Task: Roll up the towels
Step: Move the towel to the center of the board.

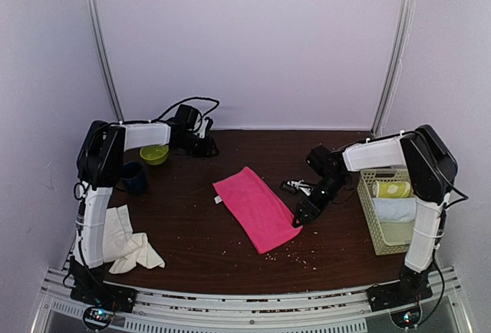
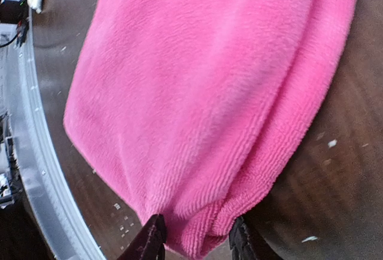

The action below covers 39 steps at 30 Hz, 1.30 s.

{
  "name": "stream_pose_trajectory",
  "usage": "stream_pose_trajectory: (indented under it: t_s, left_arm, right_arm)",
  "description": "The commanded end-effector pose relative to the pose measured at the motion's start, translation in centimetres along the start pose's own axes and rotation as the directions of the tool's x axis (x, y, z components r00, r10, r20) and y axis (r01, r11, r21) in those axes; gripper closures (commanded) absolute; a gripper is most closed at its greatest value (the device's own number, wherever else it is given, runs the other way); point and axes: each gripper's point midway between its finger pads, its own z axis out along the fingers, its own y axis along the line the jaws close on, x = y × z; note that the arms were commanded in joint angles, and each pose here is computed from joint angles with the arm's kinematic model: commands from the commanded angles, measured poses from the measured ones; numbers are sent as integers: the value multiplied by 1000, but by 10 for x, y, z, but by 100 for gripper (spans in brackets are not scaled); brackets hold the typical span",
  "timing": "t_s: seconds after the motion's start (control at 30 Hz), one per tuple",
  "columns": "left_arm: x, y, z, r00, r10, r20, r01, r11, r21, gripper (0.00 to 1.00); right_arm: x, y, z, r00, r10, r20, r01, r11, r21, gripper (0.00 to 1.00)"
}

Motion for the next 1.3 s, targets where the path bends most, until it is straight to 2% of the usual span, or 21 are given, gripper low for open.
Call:
stream_pose_trajectory:
  t_s: [0.0, 0.07, 0.17, 0.33, 0.53, 0.67, 0.83, 1.0, 1.13, 1.27]
  left_arm:
    - [-36, -29, -59, 988, 116, 106, -115, 993, -13, 64]
    - [-21, -47, -72, 985, 147, 95, -146, 989, -14, 64]
    - [24, -71, -83, 982, 185, 40, -185, 983, -3, 63]
    - [76, -94, -97, 984, 179, 13, -179, 983, 39, 63]
    - [109, -84, -110, 996, 85, 41, -87, 995, 47, 63]
    - [118, -85, -106, 995, 73, 64, -78, 993, 88, 63]
    - [120, -89, -94, 997, 66, 49, -71, 991, 112, 66]
    - [126, -98, -95, 995, 94, 41, -99, 986, 137, 66]
    - [124, -119, -101, 972, 210, 107, -224, 965, 136, 65]
    - [130, -145, -103, 899, 418, 129, -425, 904, 40, 64]
  right_arm:
    - [2, 26, -33, 999, -32, 13, 32, 998, -60, 60]
    - [-6, 6, -44, 998, -37, 41, 35, 998, 61, 60]
    - [-27, -17, -58, 991, -87, 98, 63, 973, 222, 60]
    - [-80, -35, -75, 972, -122, 199, 53, 946, 319, 60]
    - [-159, -33, -69, 940, -179, 292, 82, 946, 314, 63]
    - [-201, -32, -43, 930, -165, 330, 77, 962, 262, 71]
    - [-224, -32, -8, 928, -144, 343, 82, 978, 191, 73]
    - [-241, -57, 1, 924, -114, 365, 28, 972, 232, 75]
    - [-236, -85, 10, 931, -48, 363, -54, 962, 267, 74]
    - [-215, -128, 20, 937, 58, 345, -182, 924, 338, 77]
